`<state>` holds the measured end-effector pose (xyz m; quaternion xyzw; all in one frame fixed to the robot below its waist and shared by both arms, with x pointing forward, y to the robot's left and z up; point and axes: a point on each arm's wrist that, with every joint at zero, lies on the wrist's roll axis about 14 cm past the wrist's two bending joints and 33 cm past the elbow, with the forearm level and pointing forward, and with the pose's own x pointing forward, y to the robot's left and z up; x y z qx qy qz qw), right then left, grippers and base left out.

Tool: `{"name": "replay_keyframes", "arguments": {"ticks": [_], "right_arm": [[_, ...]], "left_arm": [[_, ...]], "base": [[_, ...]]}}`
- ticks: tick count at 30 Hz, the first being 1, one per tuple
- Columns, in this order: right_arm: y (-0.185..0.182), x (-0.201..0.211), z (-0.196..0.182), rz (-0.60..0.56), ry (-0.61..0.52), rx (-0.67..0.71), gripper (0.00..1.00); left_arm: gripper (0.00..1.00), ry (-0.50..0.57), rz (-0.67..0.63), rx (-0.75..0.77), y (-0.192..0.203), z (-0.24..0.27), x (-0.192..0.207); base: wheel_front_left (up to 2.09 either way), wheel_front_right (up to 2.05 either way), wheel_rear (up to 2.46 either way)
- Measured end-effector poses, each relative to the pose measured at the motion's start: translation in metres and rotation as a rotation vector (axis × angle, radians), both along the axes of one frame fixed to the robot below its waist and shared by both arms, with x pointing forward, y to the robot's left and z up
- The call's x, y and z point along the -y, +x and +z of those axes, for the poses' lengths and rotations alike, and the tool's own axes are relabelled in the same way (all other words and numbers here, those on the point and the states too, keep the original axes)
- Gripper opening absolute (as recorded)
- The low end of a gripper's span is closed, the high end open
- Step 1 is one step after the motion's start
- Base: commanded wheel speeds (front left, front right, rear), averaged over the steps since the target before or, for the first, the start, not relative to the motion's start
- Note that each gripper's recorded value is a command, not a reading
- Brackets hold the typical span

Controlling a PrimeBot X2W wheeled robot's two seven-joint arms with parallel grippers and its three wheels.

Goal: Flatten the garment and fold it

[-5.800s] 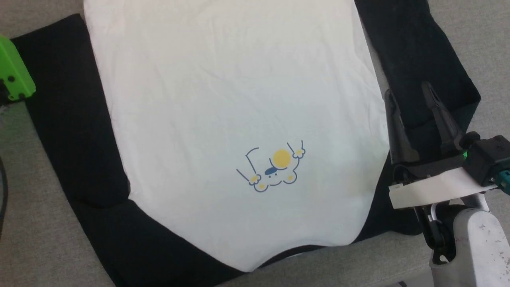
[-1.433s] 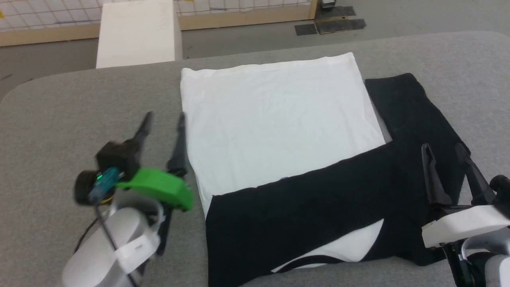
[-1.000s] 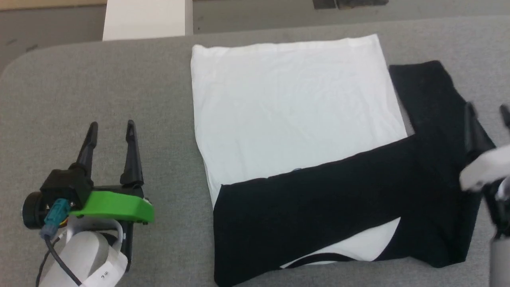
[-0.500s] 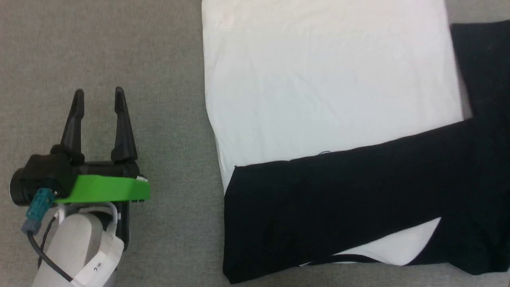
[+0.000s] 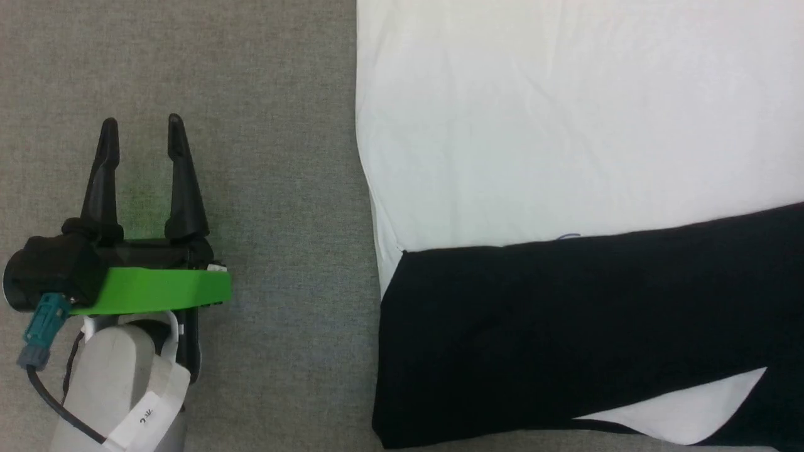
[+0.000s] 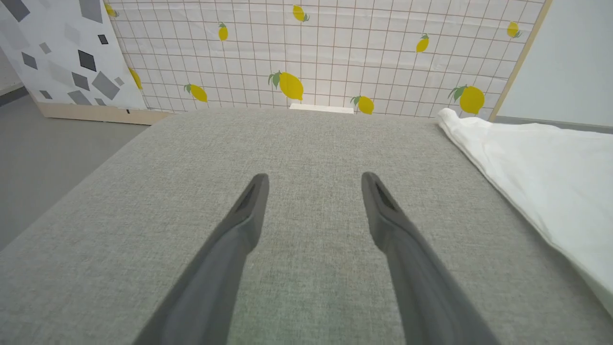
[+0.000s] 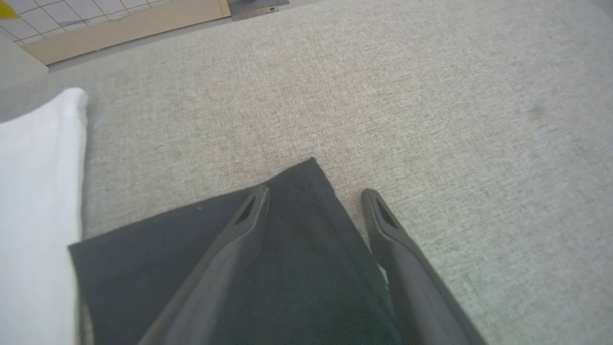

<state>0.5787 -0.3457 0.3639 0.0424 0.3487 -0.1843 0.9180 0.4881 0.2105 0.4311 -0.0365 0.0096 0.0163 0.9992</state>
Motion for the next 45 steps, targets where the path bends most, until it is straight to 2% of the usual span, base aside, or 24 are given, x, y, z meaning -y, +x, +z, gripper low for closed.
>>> {"name": "replay_keyframes", "arguments": {"ticks": [1, 3, 11, 16, 20, 30, 38, 42, 45], "right_arm": [[0.001, 0.000, -0.001, -0.002, 0.005, -0.011, 0.46], [0.002, 0.000, -0.003, -0.002, 0.004, -0.033, 0.00], [-0.008, 0.015, 0.015, -0.013, -0.058, 0.028, 0.00], [-0.031, 0.051, 0.055, -0.063, -0.160, 0.144, 0.00], [-0.066, 0.080, 0.090, -0.118, -0.231, 0.218, 0.00], [-0.174, 0.120, 0.170, -0.230, -0.366, 0.324, 0.00], [-0.249, 0.122, 0.210, -0.302, -0.405, 0.396, 0.00], [-0.261, 0.102, 0.237, -0.274, -0.409, 0.487, 0.00], [-0.258, 0.075, 0.254, -0.205, -0.403, 0.547, 0.00]], "left_arm": [[1.00, 0.000, 0.002, -0.003, 0.000, -0.002, -0.001], [1.00, 0.005, 0.008, -0.008, -0.001, -0.004, -0.003], [1.00, 0.015, -0.001, 0.009, -0.002, 0.004, -0.001], [1.00, 0.000, -0.019, 0.017, -0.010, 0.012, 0.006], [1.00, -0.016, -0.034, 0.028, -0.019, 0.022, 0.012], [1.00, -0.051, -0.075, 0.084, -0.043, 0.056, 0.030], [1.00, -0.071, -0.115, 0.145, -0.059, 0.083, 0.046], [1.00, -0.076, -0.133, 0.170, -0.063, 0.093, 0.053], [1.00, -0.079, -0.144, 0.186, -0.064, 0.100, 0.057]], "base": [[0.00, 0.00, 0.00], [0.00, 0.00, 0.00], [0.00, 0.00, 0.00], [0.00, 0.00, 0.00], [0.00, 0.00, 0.00], [0.00, 0.00, 0.00], [0.00, 0.00, 0.00], [0.00, 0.00, 0.00], [0.00, 0.00, 0.00]]}}
